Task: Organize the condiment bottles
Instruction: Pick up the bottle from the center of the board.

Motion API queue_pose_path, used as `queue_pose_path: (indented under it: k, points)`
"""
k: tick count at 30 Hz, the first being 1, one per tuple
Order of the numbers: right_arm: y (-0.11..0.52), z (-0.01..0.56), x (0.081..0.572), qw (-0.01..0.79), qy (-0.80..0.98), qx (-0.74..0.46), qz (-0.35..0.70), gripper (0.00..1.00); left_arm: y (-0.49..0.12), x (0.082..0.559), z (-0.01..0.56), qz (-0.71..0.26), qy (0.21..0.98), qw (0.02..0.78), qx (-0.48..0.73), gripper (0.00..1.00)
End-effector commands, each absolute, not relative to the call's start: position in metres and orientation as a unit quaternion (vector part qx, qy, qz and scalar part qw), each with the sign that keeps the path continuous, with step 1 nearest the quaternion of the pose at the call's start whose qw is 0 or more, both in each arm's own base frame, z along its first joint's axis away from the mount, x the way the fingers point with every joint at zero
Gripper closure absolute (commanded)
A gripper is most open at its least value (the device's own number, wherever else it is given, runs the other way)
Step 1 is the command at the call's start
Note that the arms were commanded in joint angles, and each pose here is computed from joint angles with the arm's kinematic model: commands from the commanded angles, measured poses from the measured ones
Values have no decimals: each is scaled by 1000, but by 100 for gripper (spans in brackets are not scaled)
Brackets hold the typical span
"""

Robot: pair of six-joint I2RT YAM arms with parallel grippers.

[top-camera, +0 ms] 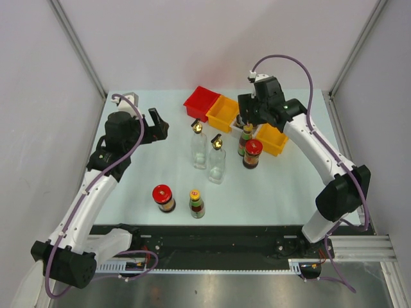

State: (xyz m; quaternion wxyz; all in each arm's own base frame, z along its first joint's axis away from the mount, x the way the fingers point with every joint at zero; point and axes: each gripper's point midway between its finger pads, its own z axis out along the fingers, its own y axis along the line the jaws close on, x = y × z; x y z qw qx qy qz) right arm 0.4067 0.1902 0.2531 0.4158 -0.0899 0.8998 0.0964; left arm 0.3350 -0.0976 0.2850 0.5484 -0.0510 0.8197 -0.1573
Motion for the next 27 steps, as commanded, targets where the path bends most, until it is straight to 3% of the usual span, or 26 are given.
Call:
queue_pose_path:
  k: [1, 27]
  points:
    - [194, 241, 409, 403, 907, -79, 94, 29, -99, 333, 295, -169, 809, 562, -46, 0]
    - [203, 184, 414, 342, 935, -79, 52, 49, -95, 334, 288, -155, 814, 557, -46, 0]
